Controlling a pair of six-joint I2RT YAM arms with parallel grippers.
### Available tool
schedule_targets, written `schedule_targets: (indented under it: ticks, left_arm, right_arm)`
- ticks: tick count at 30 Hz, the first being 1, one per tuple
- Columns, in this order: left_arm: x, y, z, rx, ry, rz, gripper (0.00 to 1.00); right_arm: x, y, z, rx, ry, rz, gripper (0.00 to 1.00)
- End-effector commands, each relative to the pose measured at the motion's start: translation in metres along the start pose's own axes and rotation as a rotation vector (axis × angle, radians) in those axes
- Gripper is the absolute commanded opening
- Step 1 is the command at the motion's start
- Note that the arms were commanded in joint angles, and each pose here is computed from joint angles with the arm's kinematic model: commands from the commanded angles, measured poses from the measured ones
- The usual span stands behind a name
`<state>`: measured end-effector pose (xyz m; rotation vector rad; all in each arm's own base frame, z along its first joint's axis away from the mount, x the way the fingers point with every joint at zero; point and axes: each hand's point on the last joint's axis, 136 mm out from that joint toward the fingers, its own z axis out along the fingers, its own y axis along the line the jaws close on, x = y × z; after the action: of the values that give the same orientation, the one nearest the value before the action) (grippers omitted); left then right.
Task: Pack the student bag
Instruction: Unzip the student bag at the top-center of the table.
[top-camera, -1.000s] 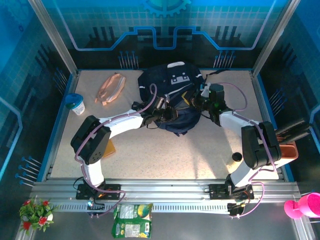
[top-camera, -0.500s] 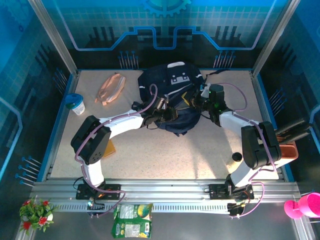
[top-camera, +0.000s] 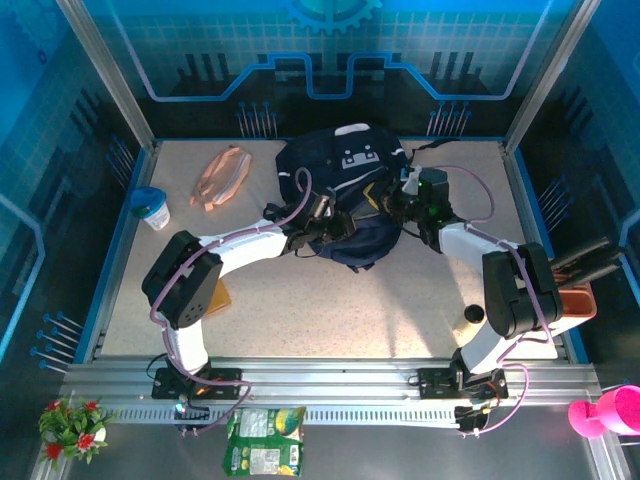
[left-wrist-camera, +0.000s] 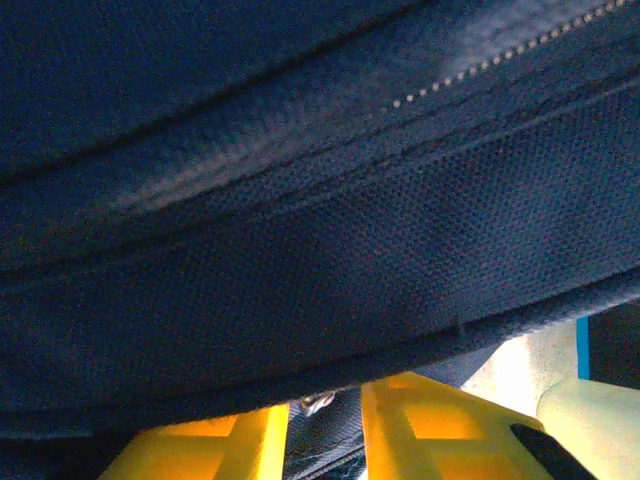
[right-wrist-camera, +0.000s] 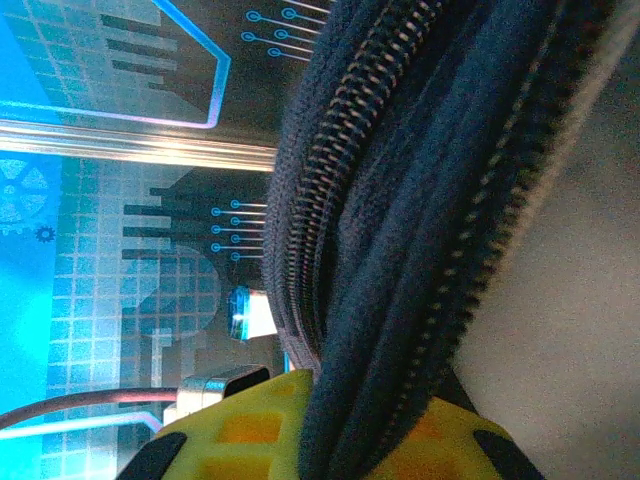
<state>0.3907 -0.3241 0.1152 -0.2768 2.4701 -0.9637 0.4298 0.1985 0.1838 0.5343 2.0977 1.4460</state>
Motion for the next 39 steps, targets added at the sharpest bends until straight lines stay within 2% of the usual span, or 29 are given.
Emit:
schedule_targets:
  ticks: [1, 11, 17, 21, 25, 29, 34, 39]
  left_arm:
    - [-0.012, -0.005, 0.007, 0.008, -0.055, -0.043, 0.24]
    - [-0.003, 0.021, -0.003, -0.131, -0.015, -0.026, 0.01]
    - [0.019, 0.031, -0.029, -0.137, 0.151, 0.090, 0.00]
    - [0.028, 0.038, -0.048, -0.085, 0.273, 0.176, 0.00]
    - [0.025, 0.065, -0.057, -0.141, 0.348, 0.255, 0.00]
    - [0.009, 0.092, -0.062, -0.234, 0.350, 0.333, 0.00]
    - [-0.034, 0.119, -0.063, -0.393, 0.301, 0.421, 0.00]
    - [-0.078, 0.126, -0.051, -0.404, 0.237, 0.458, 0.00]
  right_arm:
    - [0.010, 0.038, -0.004, -0.122, 0.029, -0.073, 0.12]
    - [0.001, 0.024, -0.008, -0.056, -0.013, -0.089, 0.11]
    - [-0.015, 0.013, -0.020, -0.013, -0.067, -0.091, 0.07]
    - [-0.025, 0.014, -0.028, -0.014, -0.097, -0.091, 0.04]
    - [-0.034, 0.020, -0.039, -0.027, -0.134, -0.097, 0.02]
    - [-0.032, 0.014, -0.047, -0.005, -0.146, -0.091, 0.01]
    - [-0.031, 0.012, -0.056, 0.053, -0.151, -0.111, 0.01]
    - [-0.024, 0.008, -0.062, 0.089, -0.137, -0.121, 0.01]
